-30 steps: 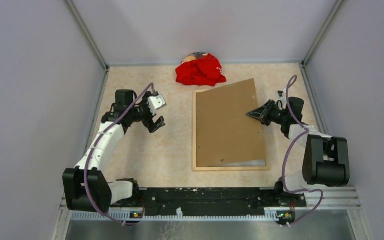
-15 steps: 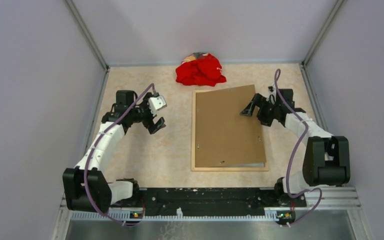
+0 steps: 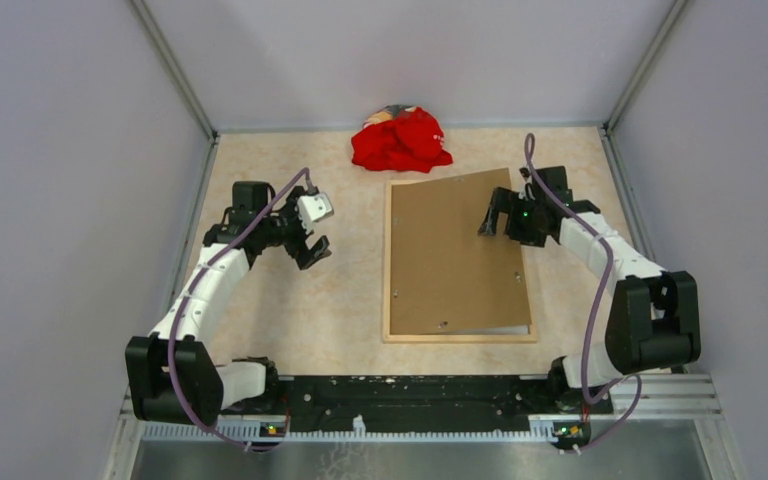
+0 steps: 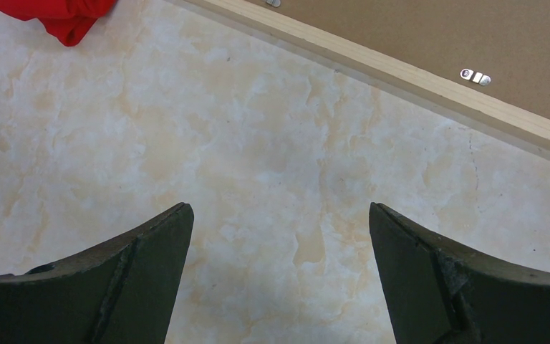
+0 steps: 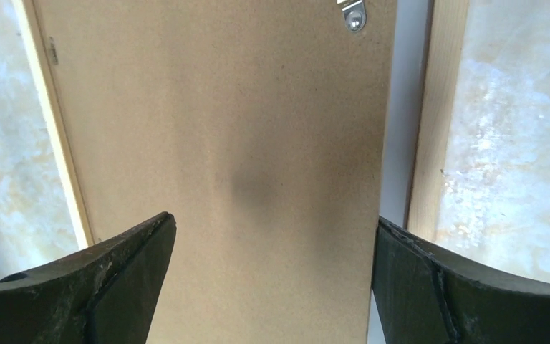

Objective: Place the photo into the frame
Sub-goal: Place the photo frame item in the photo frame, then move the photo frame to the center of the board.

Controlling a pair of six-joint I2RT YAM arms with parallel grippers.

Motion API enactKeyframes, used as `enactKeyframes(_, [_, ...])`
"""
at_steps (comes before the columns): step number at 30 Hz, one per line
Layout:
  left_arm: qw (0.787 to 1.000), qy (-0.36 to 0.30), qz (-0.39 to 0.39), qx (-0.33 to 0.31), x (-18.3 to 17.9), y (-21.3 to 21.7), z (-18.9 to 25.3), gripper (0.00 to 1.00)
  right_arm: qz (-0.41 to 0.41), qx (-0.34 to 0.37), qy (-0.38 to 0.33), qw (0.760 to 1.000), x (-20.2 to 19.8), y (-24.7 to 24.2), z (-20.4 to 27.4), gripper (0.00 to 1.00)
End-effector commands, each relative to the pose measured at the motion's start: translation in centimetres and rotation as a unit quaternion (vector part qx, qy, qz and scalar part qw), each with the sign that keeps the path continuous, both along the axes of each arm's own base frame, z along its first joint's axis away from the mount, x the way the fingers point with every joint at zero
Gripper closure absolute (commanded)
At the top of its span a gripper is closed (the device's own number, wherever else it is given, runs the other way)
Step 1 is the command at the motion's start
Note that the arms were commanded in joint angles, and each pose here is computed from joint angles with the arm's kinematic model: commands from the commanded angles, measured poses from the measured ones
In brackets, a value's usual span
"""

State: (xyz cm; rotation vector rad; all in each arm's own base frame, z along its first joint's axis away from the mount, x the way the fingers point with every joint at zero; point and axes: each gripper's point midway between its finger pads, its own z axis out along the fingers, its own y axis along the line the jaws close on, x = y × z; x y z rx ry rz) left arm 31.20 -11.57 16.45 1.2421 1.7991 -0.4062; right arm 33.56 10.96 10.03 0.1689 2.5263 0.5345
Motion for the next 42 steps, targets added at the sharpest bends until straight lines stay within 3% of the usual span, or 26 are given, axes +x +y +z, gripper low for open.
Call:
enactKeyframes(1, [1.000, -0.004, -0.016, -0.005, -0.2, -0.5, 0.4, 0.01, -0.009, -0.073, -0.023, 0.997, 1.3, -1.2, 1.7, 0.01])
enactKeyframes(6, [1.000, -0.002, -0.017, -0.005, -0.3, -0.5, 0.3, 0.01, -0.021, -0.116, -0.031, 0.993, 1.7, -2.2, 2.8, 0.01])
enactKeyframes(17, [1.000, 0.009, -0.019, -0.009, -0.2, -0.7, -0.1, 0.01, -0.051, -0.093, -0.057, 0.993, 2.4, -2.2, 4.0, 0.01])
enactKeyframes(24, [0.999, 0.033, -0.031, -0.012, 0.2, -1.8, -1.8, 0.01, -0.127, 0.008, -0.082, 0.989, 4.1, -5.4, 2.7, 0.01])
enactKeyframes(30, [0.998, 0.042, -0.052, 0.011, 0.6, -3.6, -4.1, 0.01, -0.130, 0.026, -0.061, 0.989, 5.9, -6.3, -0.2, 0.01])
enactKeyframes(35, [0.995, 0.066, -0.070, 0.026, 0.5, -5.1, -6.2, 0.02, -0.113, 0.086, -0.043, 0.989, 5.8, -4.6, -2.4, 0.01])
enactKeyframes(42, [0.991, 0.116, -0.071, -0.003, 0.4, -6.8, -7.3, 0.04, -0.072, 0.163, -0.040, 0.983, 4.1, -0.9, -2.8, 0.01])
